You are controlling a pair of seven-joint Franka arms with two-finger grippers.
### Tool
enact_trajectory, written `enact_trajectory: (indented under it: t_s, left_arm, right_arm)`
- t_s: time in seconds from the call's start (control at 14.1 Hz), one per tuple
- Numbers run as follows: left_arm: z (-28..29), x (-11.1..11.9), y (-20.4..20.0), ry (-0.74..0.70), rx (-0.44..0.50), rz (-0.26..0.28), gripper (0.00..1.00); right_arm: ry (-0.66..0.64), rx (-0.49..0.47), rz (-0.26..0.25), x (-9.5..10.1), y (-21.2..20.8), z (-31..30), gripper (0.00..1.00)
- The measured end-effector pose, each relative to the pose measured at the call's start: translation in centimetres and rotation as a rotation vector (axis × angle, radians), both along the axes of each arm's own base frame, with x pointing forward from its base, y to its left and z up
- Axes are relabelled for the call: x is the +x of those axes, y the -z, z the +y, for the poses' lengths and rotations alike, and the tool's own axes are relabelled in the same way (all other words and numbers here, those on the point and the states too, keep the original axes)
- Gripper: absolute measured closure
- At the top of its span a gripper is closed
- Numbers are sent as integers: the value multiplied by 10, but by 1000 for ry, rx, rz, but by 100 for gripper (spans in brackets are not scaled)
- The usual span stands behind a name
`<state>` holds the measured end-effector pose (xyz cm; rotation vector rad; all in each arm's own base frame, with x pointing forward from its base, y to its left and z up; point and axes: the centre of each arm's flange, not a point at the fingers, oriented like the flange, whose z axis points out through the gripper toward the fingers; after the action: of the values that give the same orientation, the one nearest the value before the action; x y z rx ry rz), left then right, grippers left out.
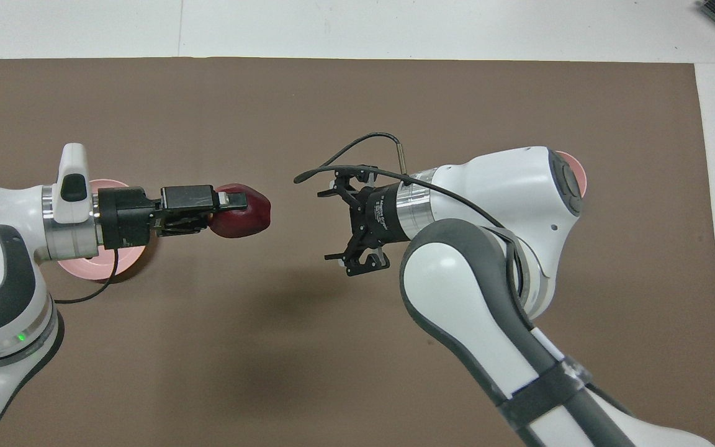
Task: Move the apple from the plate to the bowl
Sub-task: 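Close the right gripper on the apple held by the left gripper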
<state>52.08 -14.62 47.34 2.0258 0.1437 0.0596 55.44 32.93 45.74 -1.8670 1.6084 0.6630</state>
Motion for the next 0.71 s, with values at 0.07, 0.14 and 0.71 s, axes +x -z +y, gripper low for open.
enact_trajectory:
  t_s: [0.07,0.14,0.71]
  left_arm:
    - [-6,-4,-1,6,-11,0,17]
    - [-13,-7,-2,10,-13,-3,17]
    - [-63,-25,5,3,45,-46,17]
  right_arm:
    - [5,4,-4,-1,2,5,0]
    - [17,16,-6,-1,1,7,0]
    - [54,103,17,-10,-5,29,0]
